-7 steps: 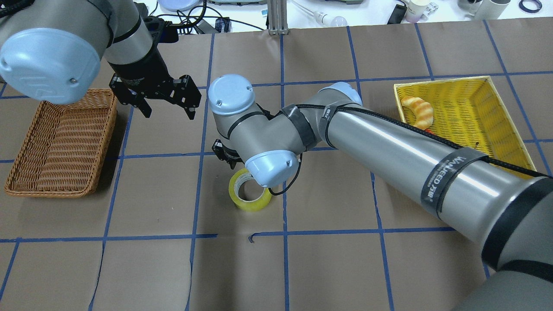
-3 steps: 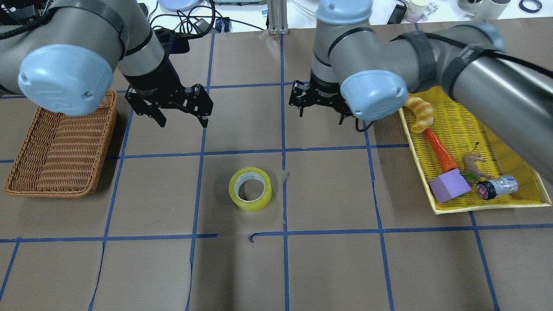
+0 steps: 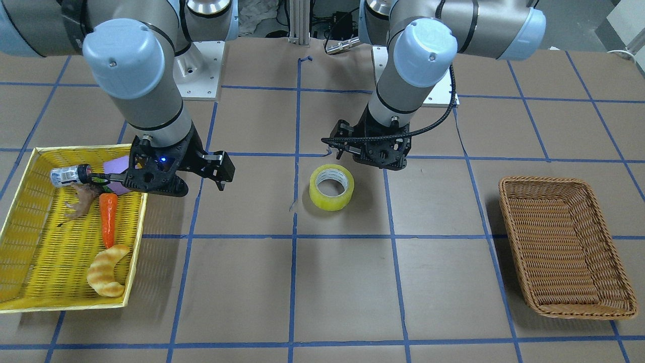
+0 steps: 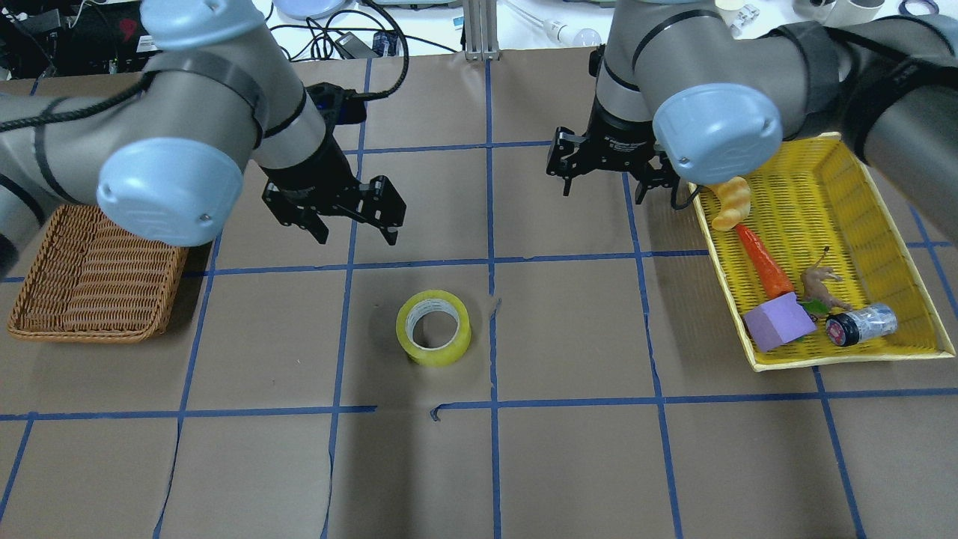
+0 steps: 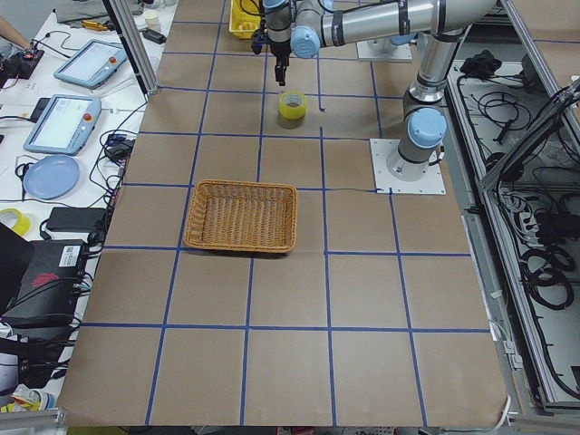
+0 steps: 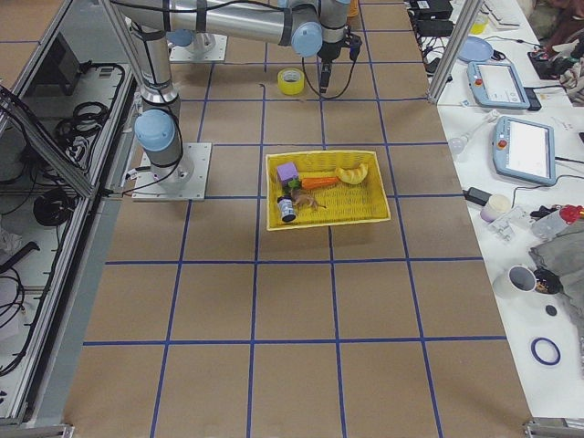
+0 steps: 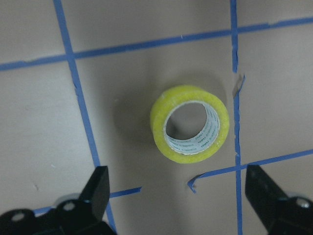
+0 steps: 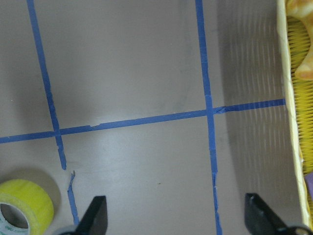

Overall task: Transfer tape with both arms
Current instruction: 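Release the tape and raise the right gripper while the left gripper approaches, then lower the left gripper onto the tape roll and grasp its rim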

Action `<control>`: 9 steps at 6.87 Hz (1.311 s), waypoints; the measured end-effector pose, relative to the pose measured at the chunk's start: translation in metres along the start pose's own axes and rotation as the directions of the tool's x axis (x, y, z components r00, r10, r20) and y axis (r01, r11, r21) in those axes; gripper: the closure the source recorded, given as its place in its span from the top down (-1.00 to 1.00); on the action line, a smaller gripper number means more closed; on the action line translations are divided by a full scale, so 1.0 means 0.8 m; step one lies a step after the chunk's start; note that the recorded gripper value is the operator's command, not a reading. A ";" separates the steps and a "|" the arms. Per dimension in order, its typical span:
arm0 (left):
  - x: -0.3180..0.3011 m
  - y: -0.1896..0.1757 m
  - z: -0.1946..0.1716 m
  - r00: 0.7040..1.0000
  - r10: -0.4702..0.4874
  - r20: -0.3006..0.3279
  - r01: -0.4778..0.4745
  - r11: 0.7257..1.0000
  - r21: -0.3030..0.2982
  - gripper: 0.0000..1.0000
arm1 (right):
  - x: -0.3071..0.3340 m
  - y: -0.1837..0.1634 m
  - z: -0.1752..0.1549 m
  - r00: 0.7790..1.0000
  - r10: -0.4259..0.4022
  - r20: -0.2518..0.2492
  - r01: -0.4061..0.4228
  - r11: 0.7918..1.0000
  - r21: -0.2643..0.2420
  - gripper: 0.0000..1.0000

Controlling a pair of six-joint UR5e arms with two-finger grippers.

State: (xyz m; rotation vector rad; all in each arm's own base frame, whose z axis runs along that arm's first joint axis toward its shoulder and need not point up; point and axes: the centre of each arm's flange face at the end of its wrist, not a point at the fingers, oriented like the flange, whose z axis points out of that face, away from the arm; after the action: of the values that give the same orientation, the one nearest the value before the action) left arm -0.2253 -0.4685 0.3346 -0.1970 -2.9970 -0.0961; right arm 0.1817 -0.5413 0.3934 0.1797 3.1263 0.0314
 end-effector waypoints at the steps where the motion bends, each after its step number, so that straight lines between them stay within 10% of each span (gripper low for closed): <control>1: -0.002 0.007 0.044 1.000 -0.003 0.010 0.003 1.000 0.010 1.00 | 0.023 -0.001 -0.011 1.000 -0.020 -0.005 0.020 1.000 -0.005 1.00; 6: -0.019 0.005 0.152 0.999 -0.009 0.042 0.008 1.000 0.028 0.96 | 0.088 0.013 -0.064 1.000 -0.004 -0.008 0.004 1.000 0.017 1.00; 9: -0.023 -0.009 0.179 0.999 -0.023 0.042 0.022 0.999 0.025 -0.99 | 0.089 0.027 -0.074 1.000 -0.004 -0.009 0.004 1.000 0.002 1.00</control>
State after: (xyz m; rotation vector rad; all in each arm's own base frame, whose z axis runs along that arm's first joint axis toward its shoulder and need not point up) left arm -0.2272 -0.4675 0.1898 -0.1653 -3.0408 -0.0586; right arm 0.1129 -0.5131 0.4528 0.1745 3.1358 0.0288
